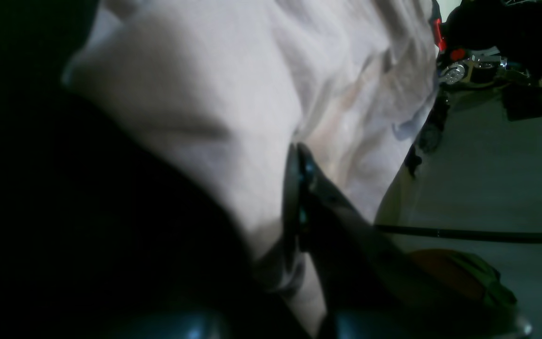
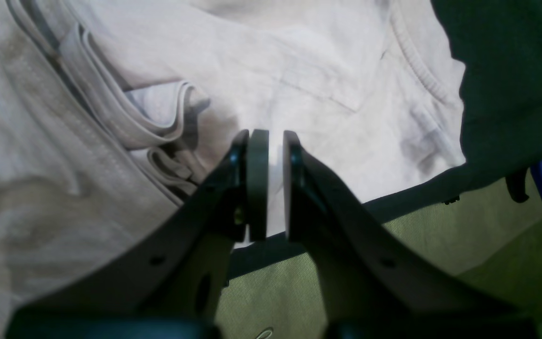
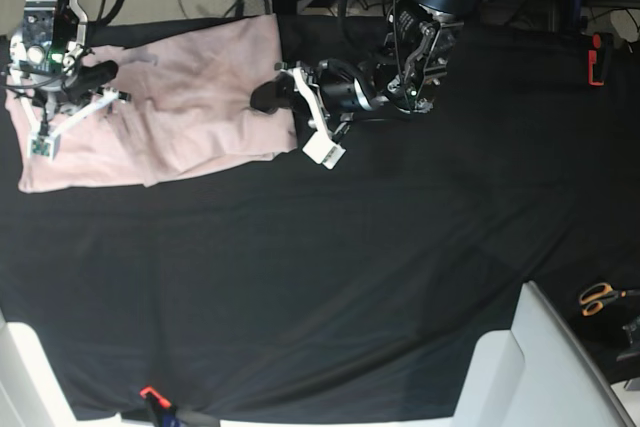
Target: Fold the T-shirt properly
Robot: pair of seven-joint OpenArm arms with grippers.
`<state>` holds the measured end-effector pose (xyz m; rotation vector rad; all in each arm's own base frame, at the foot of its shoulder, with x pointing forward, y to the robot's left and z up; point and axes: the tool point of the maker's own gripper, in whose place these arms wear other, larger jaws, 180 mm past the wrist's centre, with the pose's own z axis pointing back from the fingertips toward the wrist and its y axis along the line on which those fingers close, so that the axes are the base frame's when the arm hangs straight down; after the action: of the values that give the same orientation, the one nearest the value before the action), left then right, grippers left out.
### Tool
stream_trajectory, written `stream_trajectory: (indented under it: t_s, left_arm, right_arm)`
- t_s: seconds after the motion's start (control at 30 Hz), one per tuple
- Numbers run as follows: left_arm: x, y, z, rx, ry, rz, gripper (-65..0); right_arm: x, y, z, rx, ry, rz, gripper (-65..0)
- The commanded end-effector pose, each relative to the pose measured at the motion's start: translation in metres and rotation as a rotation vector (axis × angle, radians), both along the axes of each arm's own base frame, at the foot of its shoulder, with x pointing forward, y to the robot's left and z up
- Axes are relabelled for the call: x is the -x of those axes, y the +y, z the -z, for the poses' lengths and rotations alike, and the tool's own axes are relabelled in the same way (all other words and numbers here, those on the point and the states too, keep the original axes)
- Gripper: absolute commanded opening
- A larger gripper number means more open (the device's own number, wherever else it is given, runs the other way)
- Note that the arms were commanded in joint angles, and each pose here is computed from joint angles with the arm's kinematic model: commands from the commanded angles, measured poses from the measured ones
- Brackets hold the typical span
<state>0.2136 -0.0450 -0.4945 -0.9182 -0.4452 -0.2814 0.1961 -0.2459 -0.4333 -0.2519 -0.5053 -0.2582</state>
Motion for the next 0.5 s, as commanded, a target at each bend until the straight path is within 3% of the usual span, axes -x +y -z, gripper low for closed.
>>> stream_trajectory:
  t_s: [0.0,0.3,0.47]
  left_arm:
    - [0.003,0.005,0.005,-0.034,0.016,0.004,-65.0]
    - [-0.02,0.035,-0.024,-0.117,-0.124,0.066,-65.0]
    - [-0.025,0.058,-0.027,-0.2,-0.143,0.119,-65.0]
  right_arm:
    - [-0.007,-0.007,-0.009,0.025,-0.033,0.001,-59.9]
    - [-0.007,-0.006,-0.008,0.023,-0.032,0.001,-59.9]
    - [-0.006,-0.005,-0.008,0.021,-0.03,0.002,-59.9]
